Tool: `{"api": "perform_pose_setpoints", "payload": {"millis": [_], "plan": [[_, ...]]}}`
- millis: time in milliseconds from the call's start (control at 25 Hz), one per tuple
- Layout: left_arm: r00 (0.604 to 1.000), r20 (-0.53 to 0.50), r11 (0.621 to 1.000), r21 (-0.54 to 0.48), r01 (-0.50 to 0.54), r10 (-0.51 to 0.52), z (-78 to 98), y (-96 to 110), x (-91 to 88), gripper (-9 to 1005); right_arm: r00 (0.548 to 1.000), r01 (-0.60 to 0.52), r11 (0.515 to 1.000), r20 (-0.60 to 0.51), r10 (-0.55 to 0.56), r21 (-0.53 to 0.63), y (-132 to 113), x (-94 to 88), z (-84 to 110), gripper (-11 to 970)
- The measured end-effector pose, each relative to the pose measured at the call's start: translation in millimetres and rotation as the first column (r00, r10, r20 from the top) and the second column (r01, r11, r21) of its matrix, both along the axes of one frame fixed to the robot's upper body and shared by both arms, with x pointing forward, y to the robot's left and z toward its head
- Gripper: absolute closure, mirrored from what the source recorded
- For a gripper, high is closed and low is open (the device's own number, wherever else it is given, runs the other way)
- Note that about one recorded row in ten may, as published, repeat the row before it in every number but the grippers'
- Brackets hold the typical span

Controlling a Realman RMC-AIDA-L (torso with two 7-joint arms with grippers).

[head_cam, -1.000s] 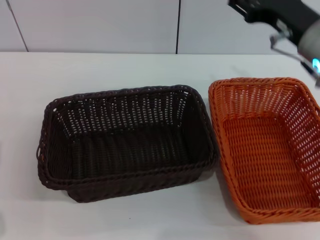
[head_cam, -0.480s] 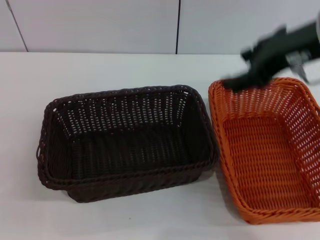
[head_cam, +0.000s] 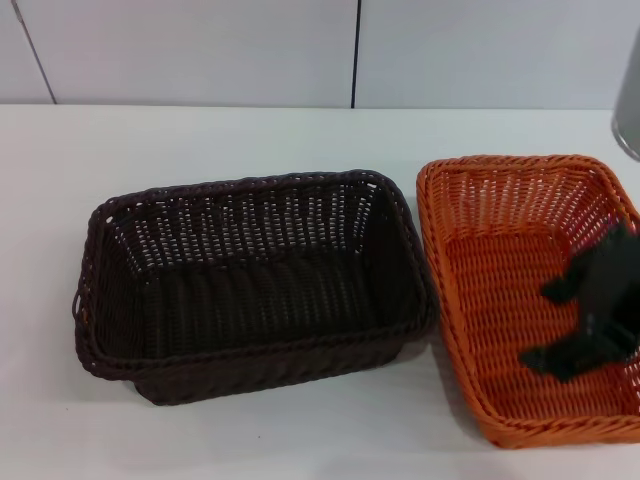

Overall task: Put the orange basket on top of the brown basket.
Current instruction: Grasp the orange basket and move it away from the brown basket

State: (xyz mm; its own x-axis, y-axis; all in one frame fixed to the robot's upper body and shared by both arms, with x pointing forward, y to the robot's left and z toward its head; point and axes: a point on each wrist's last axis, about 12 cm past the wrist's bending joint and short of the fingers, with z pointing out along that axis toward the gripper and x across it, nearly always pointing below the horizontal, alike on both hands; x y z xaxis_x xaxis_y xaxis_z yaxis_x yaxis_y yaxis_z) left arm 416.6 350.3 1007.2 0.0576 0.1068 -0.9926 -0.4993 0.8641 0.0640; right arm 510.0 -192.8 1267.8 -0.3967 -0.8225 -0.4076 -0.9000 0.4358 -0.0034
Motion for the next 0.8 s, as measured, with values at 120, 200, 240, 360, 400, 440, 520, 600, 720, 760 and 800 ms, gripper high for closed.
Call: {"api": "perform_pose_setpoints", "payload": {"millis": [120,200,240,360,400,440,520,600,720,760,800], "plan": [[1.0,0.001,1.0,-0.005,-0.008,0.008,0.0,0.1,0.7,224,0.999,-0.017,1.0,-0.033,0.017,0.006,-2.6,-10.1,-1.2,252],[1.0,0.001,1.0,-0.005,-0.008,0.008,0.0,0.1,0.7,224,0.999,-0.013,1.0,-0.044,0.013,0.002,-5.3,-13.4,-3.5,252],[1.0,-0.001,1.0,-0.011,-0.014,0.014,-0.5,0.2,0.8,224,0.999,-0.011,1.0,-0.051,0.011,-0.001,-6.3,-14.5,-5.1,252],[1.0,-0.008,1.0,-0.02,-0.024,0.024,-1.7,1.1,1.1,224,0.996,-0.021,1.0,-0.091,0.019,-0.023,-6.2,-18.1,-14.3,252],[1.0,-0.008,0.999,-0.02,-0.025,0.025,-1.7,1.2,1.4,224,0.996,-0.021,1.0,-0.091,0.019,-0.023,-6.2,-18.1,-14.3,252],[1.0,-0.008,0.999,-0.02,-0.025,0.025,-1.7,1.2,1.4,224,0.995,-0.023,0.999,-0.098,0.02,-0.03,-6.2,-18.5,-16.1,252],[1.0,-0.009,1.0,-0.02,-0.023,0.022,-1.9,0.7,1.7,224,0.993,-0.025,0.999,-0.118,0.019,-0.047,-6.2,-18.2,-21.2,252],[1.0,-0.014,1.0,-0.021,-0.019,0.019,-2.7,-0.1,1.0,224,0.991,-0.025,0.998,-0.134,0.016,-0.064,-6.4,-16.4,-26.2,254],[1.0,-0.018,1.0,-0.022,-0.011,0.01,-3.4,-1.9,1.1,224,0.99,-0.014,0.995,-0.142,0.0,-0.098,-8.5,-11.7,-33.8,258],[1.0,-0.019,1.0,-0.022,-0.01,0.01,-3.5,-2.0,1.2,224,0.989,-0.007,0.993,-0.146,-0.011,-0.119,-9.8,-7.9,-39.4,260],[1.0,-0.019,1.0,-0.022,-0.01,0.01,-3.5,-2.0,1.2,225,0.989,-0.007,0.993,-0.146,-0.011,-0.119,-9.8,-7.9,-39.4,262]]}}
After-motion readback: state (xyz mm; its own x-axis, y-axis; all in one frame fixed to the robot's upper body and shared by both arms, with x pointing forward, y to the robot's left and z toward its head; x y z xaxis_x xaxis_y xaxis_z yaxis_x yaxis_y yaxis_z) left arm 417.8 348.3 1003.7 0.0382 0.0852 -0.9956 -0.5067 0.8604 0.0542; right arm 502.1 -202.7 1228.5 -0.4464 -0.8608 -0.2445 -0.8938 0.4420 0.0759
